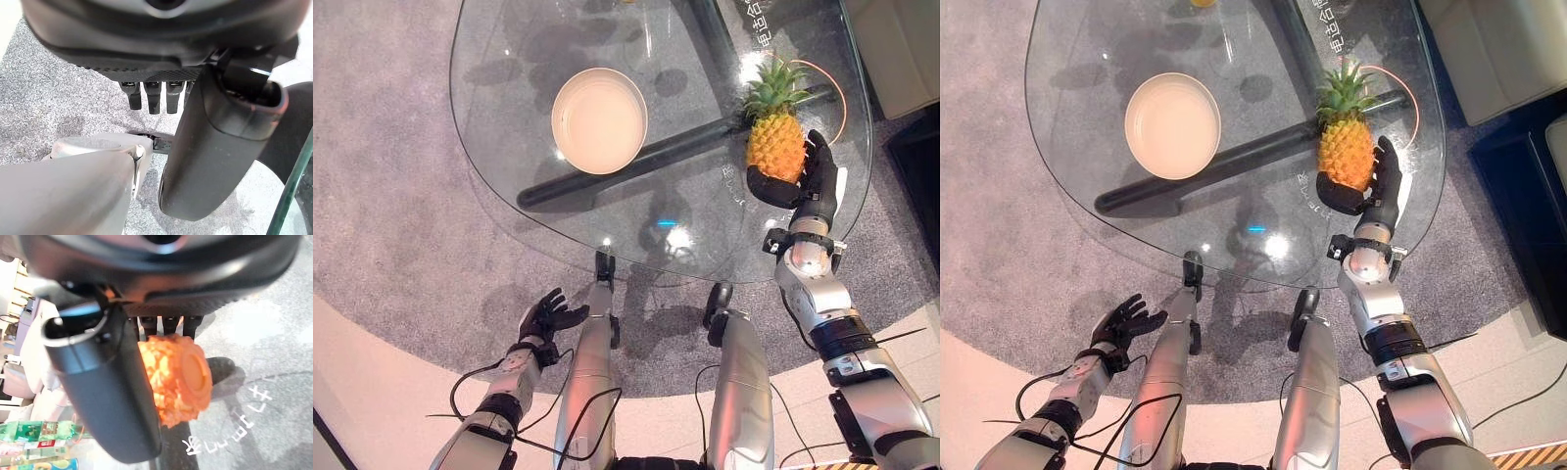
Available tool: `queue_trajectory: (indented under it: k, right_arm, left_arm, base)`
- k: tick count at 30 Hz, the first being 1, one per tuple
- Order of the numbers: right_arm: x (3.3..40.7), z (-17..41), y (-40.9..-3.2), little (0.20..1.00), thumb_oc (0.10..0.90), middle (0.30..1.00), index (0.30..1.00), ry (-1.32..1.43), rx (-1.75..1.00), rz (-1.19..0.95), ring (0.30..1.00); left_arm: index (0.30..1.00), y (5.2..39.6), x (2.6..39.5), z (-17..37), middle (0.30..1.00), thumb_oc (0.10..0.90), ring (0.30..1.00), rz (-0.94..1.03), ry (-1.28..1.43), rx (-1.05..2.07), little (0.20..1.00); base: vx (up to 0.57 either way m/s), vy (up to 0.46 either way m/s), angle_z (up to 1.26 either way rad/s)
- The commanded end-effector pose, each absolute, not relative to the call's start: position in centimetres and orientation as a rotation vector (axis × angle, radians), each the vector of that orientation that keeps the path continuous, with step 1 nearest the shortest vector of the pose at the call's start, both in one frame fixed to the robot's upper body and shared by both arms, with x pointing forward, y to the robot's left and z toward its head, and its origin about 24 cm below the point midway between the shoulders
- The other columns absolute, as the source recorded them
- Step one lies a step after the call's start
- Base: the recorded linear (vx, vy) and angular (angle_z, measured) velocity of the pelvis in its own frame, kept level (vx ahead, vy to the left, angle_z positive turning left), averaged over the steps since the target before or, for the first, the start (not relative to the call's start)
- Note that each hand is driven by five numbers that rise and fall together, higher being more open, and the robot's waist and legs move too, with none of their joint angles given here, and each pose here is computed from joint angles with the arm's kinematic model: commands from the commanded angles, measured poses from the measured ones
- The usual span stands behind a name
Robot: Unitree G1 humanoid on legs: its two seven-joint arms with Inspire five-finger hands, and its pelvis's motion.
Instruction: Pick up the fruit to the plate
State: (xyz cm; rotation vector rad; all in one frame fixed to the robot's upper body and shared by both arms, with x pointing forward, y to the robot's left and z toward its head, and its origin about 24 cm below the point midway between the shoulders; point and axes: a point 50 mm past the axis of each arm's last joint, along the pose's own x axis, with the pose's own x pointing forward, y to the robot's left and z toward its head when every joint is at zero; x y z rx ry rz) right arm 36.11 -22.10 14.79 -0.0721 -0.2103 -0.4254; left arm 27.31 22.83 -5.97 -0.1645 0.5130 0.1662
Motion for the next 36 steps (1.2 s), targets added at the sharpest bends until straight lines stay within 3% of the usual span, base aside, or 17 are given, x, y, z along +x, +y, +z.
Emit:
queue_trajectory:
  k: [1, 17, 18, 19, 29, 36]
  right_arm:
    - [36.0, 17.5, -23.1, 0.9, 0.8, 0.9, 0.9, -0.318, -0.131, -0.434, 0.9]
    - [36.7, 17.7, -23.8, 0.9, 0.8, 0.9, 0.9, -0.283, -0.169, -0.482, 0.9]
    - [36.7, 18.0, -23.8, 0.332, 0.232, 0.413, 0.413, -0.295, -0.186, -0.484, 0.413]
    - [36.7, 18.1, -23.7, 0.2, 0.1, 0.3, 0.3, -0.304, -0.2, -0.486, 0.3]
    - [35.8, 21.6, -22.5, 0.2, 0.1, 0.3, 0.3, -0.509, -0.57, -0.569, 0.3]
    - [35.5, 21.9, -22.1, 0.2, 0.1, 0.3, 0.3, -0.547, -0.644, -0.564, 0.3]
  left_arm:
    - [0.9, 23.8, 26.4, -6.5, 0.9, 0.8, 0.9, 0.184, 0.534, -0.107, 0.9]
    - [0.9, 23.5, 26.7, -6.4, 0.9, 0.8, 0.9, 0.17, 0.533, -0.099, 0.9]
    - [0.9, 23.5, 26.7, -6.3, 0.9, 0.8, 0.9, 0.169, 0.533, -0.099, 0.9]
    - [0.9, 23.5, 26.7, -6.3, 0.9, 0.8, 0.9, 0.168, 0.533, -0.1, 0.9]
    - [0.9, 23.0, 26.6, -6.5, 0.9, 0.8, 0.9, 0.165, 0.531, -0.105, 0.9]
    - [0.9, 23.4, 26.6, -6.4, 0.9, 0.8, 0.9, 0.17, 0.528, -0.109, 0.9]
  base:
    - [0.0, 0.0, 0.0]
    - [0.0, 0.0, 0.0]
    - [0.0, 0.0, 0.0]
    - [0.0, 0.0, 0.0]
    - [0.0, 0.0, 0.0]
    - [0.0, -0.001, 0.02]
